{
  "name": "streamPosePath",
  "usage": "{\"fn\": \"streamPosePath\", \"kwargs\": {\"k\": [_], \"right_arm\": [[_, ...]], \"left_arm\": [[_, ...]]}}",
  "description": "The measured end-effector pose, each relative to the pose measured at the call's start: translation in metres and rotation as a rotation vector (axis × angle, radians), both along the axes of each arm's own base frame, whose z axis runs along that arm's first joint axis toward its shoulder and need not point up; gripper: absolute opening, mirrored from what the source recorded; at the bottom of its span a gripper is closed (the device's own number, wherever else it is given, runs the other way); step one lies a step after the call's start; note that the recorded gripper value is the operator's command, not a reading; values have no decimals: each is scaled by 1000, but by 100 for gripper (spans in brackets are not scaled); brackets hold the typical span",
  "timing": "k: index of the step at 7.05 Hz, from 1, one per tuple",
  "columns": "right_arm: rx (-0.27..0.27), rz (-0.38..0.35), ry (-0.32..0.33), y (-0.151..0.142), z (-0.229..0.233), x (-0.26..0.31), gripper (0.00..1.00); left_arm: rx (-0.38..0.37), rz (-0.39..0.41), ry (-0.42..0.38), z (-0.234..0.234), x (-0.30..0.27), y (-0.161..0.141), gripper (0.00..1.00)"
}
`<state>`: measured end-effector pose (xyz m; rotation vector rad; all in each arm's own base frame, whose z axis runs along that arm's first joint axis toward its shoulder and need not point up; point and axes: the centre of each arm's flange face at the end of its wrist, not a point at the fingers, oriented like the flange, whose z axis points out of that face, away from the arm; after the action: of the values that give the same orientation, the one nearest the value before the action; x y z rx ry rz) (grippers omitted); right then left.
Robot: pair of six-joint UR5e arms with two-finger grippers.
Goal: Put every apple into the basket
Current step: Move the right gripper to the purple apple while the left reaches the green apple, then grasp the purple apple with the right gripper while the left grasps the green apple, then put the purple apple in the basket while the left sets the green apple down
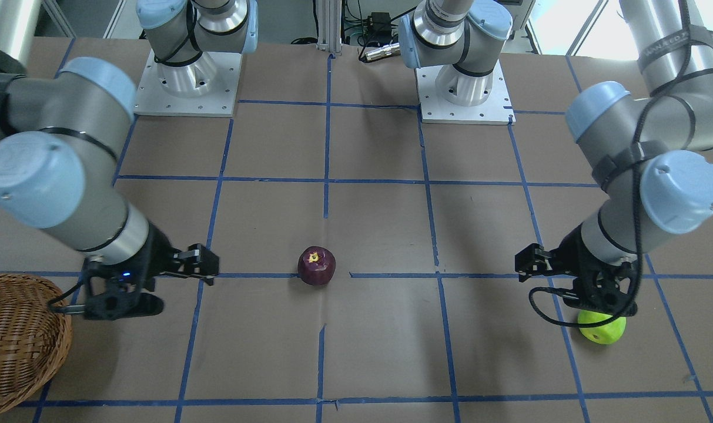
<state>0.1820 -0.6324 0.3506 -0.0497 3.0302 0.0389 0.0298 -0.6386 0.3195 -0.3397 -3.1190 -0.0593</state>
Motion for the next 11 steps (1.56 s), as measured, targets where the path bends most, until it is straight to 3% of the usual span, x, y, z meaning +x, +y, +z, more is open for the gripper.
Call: {"fn": "streamPosePath", "kwargs": {"k": [2,5,7,8,9,10,11], "right_arm": [[18,-85,6,33,-19,92,100],[-102,-139,-37,74,-92,138,100],[-131,-154,-51,91,-135,152,100],[-118,-144,-44,94,-154,158,100],[-111,-116,-30,96,-165,160,85],[-121,-71,-2,95,-169,160,60],[-139,-39,28,92,-168,158,49]], "left_arm": [[2,-90,7,-34,72,-10,100],[-15,-169,-3,-85,119,-23,100],[-40,-182,-18,-104,126,-31,100],[-48,-191,-23,-110,127,-33,88],[-56,-194,-27,-115,129,-35,64],[-58,-196,-29,-119,129,-36,32],[-55,-199,-28,-118,127,-35,23]]}}
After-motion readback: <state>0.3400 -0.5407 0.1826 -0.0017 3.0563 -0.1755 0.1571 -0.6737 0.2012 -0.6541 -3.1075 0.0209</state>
